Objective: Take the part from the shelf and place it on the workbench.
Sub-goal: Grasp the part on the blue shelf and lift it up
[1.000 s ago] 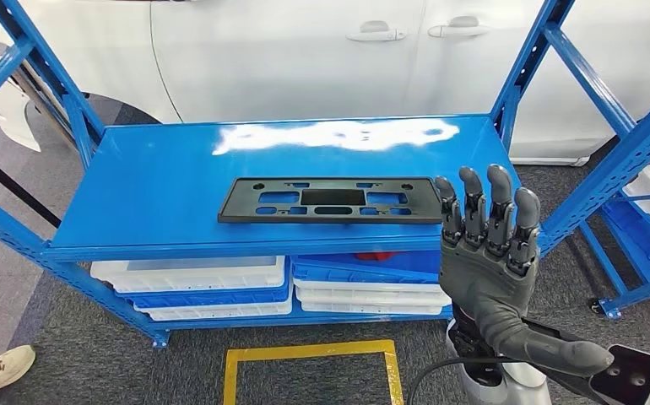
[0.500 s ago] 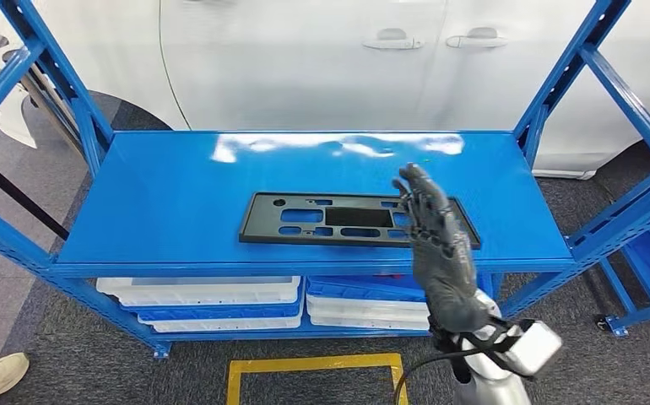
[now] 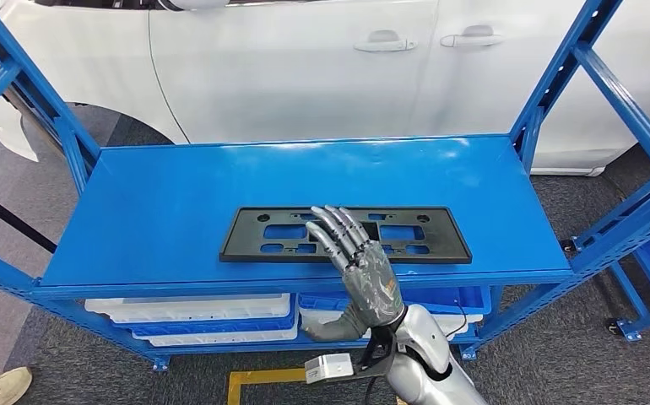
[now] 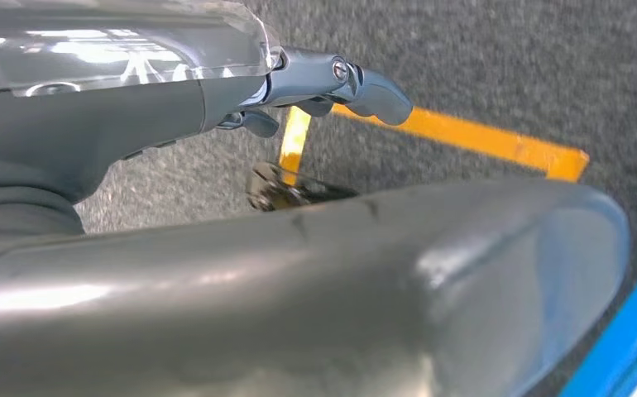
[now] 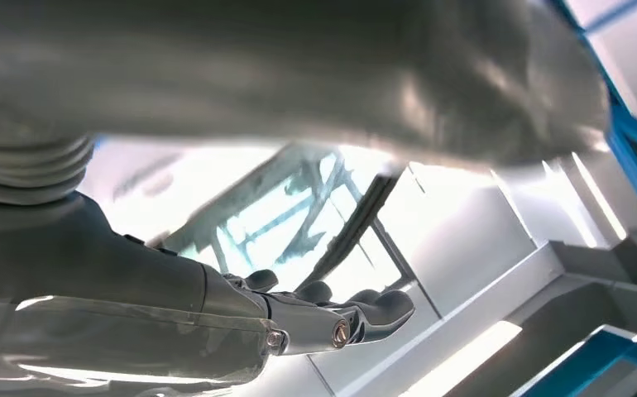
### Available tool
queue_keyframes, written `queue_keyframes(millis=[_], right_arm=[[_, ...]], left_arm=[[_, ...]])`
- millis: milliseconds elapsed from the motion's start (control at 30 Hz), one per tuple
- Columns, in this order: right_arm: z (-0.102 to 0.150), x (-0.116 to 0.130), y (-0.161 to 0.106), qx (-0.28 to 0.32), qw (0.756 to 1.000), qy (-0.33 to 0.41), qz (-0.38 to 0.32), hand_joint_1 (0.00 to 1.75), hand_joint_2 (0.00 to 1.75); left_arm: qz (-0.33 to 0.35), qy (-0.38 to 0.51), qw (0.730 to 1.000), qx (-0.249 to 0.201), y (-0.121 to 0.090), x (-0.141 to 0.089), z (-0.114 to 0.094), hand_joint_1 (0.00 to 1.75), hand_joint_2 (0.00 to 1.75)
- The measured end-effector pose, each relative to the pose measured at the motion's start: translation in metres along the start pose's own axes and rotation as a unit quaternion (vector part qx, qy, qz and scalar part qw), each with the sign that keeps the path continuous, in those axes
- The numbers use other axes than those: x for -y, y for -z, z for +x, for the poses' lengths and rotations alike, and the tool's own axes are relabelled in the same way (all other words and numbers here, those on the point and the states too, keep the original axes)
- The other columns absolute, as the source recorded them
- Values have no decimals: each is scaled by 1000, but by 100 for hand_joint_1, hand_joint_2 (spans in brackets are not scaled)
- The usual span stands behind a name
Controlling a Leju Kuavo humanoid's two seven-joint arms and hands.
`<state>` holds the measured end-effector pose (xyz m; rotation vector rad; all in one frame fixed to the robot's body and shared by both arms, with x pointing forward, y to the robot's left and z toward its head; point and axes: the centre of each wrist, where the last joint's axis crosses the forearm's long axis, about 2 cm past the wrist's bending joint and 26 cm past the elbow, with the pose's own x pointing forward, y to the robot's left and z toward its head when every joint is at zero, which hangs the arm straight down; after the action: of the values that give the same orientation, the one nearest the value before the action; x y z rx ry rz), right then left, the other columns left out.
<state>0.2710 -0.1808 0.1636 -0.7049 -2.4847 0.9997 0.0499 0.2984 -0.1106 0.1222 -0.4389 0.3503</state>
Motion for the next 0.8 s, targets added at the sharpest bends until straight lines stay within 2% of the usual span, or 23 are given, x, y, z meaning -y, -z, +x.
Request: queue_keyframes(millis=[233,400,533,800], right_arm=[[7,-20,-4,40,992,-111,54,0,175],[1,-39,-10,37,984,-150,90,0,175],[-6,-54,-16,10,979,-164,118,0,175],[-24,-72,4,-40,978,-151,136,0,175]], left_arm=[[-1,1,1000,3,0,0,-1,0,0],[-4,3,1000,7,0,1,-1,0,0],[-5,7,1000,5,-1,1,-2,0,0],[-12,16,1000,6,0,2,-1,0,0]])
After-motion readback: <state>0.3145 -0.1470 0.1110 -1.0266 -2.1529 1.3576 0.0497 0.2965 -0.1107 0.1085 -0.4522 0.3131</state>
